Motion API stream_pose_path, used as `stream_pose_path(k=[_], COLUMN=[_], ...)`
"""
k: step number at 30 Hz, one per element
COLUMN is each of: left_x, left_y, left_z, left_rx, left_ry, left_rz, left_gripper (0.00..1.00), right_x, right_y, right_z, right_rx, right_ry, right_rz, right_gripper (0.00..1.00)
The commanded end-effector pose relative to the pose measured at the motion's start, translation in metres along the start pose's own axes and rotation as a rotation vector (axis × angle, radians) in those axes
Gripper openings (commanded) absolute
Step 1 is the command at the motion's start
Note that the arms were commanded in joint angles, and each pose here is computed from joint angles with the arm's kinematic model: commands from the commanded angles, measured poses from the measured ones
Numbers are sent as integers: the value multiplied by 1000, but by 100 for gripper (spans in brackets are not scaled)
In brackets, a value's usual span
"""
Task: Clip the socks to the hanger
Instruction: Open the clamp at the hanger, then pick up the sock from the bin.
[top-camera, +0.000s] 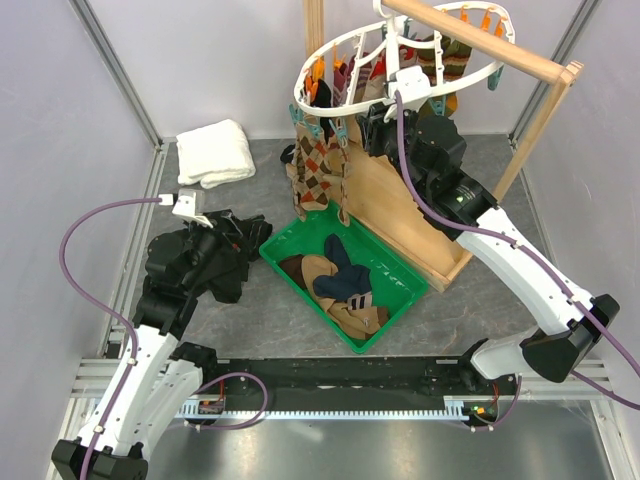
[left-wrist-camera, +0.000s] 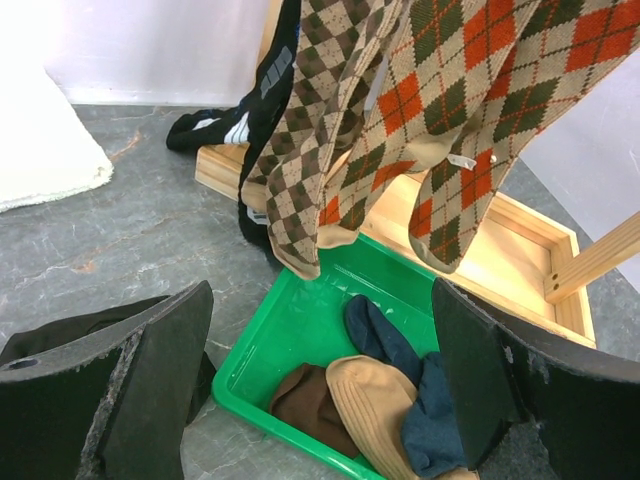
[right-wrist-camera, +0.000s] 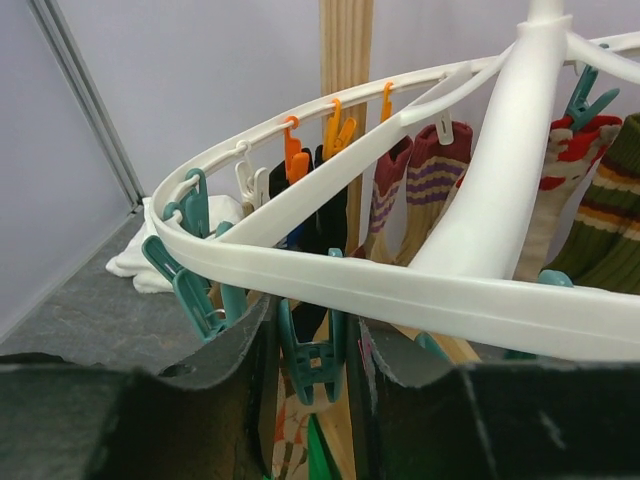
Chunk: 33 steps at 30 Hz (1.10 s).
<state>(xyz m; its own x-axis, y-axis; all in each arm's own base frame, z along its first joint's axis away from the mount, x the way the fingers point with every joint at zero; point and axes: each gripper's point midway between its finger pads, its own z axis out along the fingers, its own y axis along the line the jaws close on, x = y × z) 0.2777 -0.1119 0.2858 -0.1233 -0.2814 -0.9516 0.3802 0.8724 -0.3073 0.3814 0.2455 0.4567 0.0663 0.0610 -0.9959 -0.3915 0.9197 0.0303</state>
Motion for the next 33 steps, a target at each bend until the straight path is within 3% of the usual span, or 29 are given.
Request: stream_pose_path(k=[1, 7, 16, 26, 33], left_x=[-2, 6, 25, 82, 129], left_y=[-8, -17, -50, -102, -151], left_z=[1, 4, 5, 18, 40], left_rx=[45, 109, 258, 318, 310], left_ry=[1, 42, 124, 393, 569], left_rz=[-12, 10, 72, 141, 330], left_gripper=[96, 96, 98, 94, 89], right_x=[-19, -10, -7, 1, 11], right_y=[-1, -3, -13, -12, -8], right_z=[-8, -9, -17, -26, -22], right_rx=[14, 47, 109, 90, 71], right_ry=[-29, 0, 13, 48, 78], right_rz=[97, 164, 231, 205, 183], right_gripper=[16, 0, 0, 1, 1])
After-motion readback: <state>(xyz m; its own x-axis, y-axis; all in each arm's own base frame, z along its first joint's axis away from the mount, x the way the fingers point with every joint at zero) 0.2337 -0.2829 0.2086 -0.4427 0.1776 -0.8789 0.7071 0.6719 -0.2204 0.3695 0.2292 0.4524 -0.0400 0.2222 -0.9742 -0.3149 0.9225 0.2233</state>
